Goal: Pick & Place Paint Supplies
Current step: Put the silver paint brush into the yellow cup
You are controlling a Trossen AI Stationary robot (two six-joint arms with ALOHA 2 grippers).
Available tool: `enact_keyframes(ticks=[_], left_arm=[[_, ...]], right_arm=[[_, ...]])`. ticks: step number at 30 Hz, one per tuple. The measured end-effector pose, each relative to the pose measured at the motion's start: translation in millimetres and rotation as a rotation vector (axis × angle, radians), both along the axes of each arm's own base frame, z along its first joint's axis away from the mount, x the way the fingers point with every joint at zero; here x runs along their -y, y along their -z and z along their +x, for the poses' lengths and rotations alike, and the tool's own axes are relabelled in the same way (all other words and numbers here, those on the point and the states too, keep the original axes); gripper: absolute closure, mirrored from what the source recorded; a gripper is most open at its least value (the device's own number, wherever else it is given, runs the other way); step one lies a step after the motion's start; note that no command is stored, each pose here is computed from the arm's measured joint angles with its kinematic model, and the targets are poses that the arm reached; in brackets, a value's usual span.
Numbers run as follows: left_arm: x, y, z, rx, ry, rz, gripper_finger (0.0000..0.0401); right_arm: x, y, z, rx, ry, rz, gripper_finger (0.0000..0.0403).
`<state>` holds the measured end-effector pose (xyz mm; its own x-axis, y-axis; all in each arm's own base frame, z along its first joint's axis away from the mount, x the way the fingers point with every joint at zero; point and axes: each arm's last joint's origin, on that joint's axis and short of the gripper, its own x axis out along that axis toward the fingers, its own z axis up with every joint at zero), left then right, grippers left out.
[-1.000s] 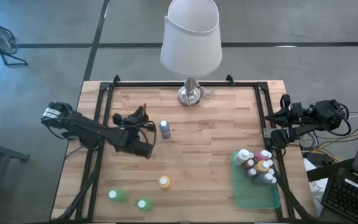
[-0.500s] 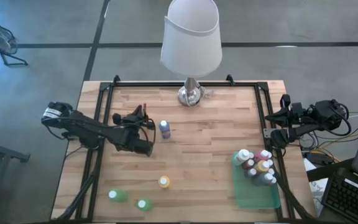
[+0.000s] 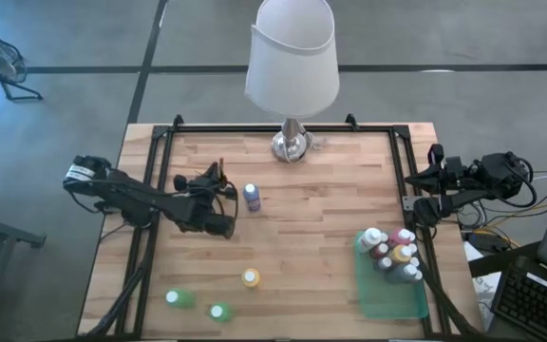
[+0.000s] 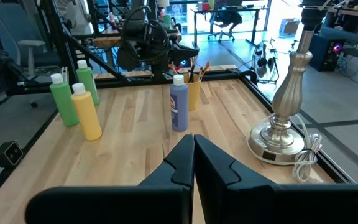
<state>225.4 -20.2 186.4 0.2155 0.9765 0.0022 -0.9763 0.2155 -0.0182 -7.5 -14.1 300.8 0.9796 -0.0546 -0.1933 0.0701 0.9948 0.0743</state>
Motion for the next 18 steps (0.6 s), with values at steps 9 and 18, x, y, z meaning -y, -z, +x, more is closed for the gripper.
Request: enact_keyframes(ticks=[9, 18], left_arm=[[0.1, 1.6, 0.0, 0.003, 0.001, -0.002, 0.0389], [0.1, 2.6, 0.3, -0.015, 0.011, -0.033, 0.0389]], right_arm=[[0.0, 0.0, 0.0, 0.0, 0.0, 0.0, 0.0394], [0.0, -0.1, -0.1, 0.0, 0.0, 0.0, 0.0394]])
